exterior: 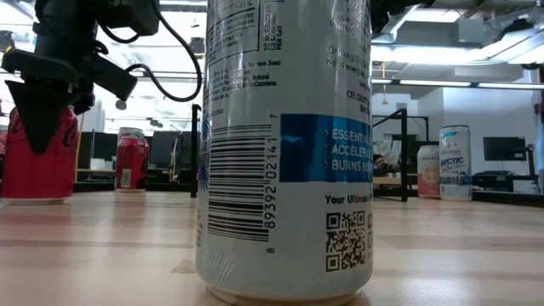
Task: Place canned beverage on shelf
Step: Put the bottom left red black soda can on the shelf
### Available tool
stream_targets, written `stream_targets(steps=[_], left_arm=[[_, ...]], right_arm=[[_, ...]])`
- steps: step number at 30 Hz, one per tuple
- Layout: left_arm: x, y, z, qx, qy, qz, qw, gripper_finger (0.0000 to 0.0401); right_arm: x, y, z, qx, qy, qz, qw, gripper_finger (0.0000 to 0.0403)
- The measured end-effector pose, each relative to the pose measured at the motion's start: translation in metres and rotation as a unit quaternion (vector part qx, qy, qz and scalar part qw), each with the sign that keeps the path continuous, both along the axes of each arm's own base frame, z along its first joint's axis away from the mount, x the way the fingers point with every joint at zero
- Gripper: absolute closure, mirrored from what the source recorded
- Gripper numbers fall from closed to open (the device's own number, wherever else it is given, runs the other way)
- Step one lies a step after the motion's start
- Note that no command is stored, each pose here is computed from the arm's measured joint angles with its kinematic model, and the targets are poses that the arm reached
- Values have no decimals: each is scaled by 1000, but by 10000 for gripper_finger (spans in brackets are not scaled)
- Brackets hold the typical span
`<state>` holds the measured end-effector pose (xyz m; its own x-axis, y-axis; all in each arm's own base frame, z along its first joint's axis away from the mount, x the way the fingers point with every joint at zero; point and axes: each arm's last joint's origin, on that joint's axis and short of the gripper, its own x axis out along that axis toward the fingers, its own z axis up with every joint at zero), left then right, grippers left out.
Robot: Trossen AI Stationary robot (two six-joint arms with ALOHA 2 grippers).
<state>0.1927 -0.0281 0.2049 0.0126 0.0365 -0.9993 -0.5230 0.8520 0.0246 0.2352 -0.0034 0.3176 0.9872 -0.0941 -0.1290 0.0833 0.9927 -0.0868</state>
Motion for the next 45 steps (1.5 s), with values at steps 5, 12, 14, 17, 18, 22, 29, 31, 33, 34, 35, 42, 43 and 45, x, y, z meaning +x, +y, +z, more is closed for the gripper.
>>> stream_targets(steps=[5, 12, 14, 17, 18, 22, 29, 31, 33, 34, 35, 42, 43, 45], left_arm=[[-1, 2, 0, -15, 9, 12, 1000, 108], [11, 13, 24, -54, -19, 9, 998, 108], [20, 19, 41, -62, -56, 6, 996, 108], [31, 32, 73, -60, -115, 2, 992, 108], [35, 37, 85, -57, -138, 3, 989, 108], [59, 57, 128, -33, -214, -2, 976, 108], [118, 91, 177, 16, -235, -82, 968, 108], [135, 110, 180, 39, -218, -95, 970, 108], [151, 131, 180, 52, -199, -107, 973, 108], [158, 140, 177, 54, -187, -114, 974, 108], [163, 150, 174, 56, -177, -121, 975, 108], [187, 208, 138, 57, -142, -122, 981, 108], [188, 215, 132, 61, -128, -121, 983, 108], [185, 228, 120, 80, -83, -107, 988, 108]], right_arm=[[0, 0, 0, 0, 1, 0, 1000, 198], [-1, 3, 0, -1, 0, 6, 1000, 198], [-2, 3, 2, -1, -3, 6, 1000, 197], [-3, 2, 2, -1, -2, 6, 1000, 198], [-3, 2, 2, -1, -2, 6, 1000, 198], [-2, 2, 1, -1, 0, 6, 1000, 198], [-3, 2, 0, -1, 6, 6, 1000, 198], [-3, 2, 0, -1, 5, 6, 1000, 198], [-3, 2, 1, -1, 5, 5, 1000, 198], [-3, 2, 0, -1, 5, 5, 1000, 198], [-3, 2, 0, 0, 6, 5, 1000, 198], [-3, 2, -1, 11, 10, 4, 1000, 198], [-3, 2, -1, 11, 11, 4, 1000, 198], [-3, 2, -1, 11, 10, 4, 1000, 198]])
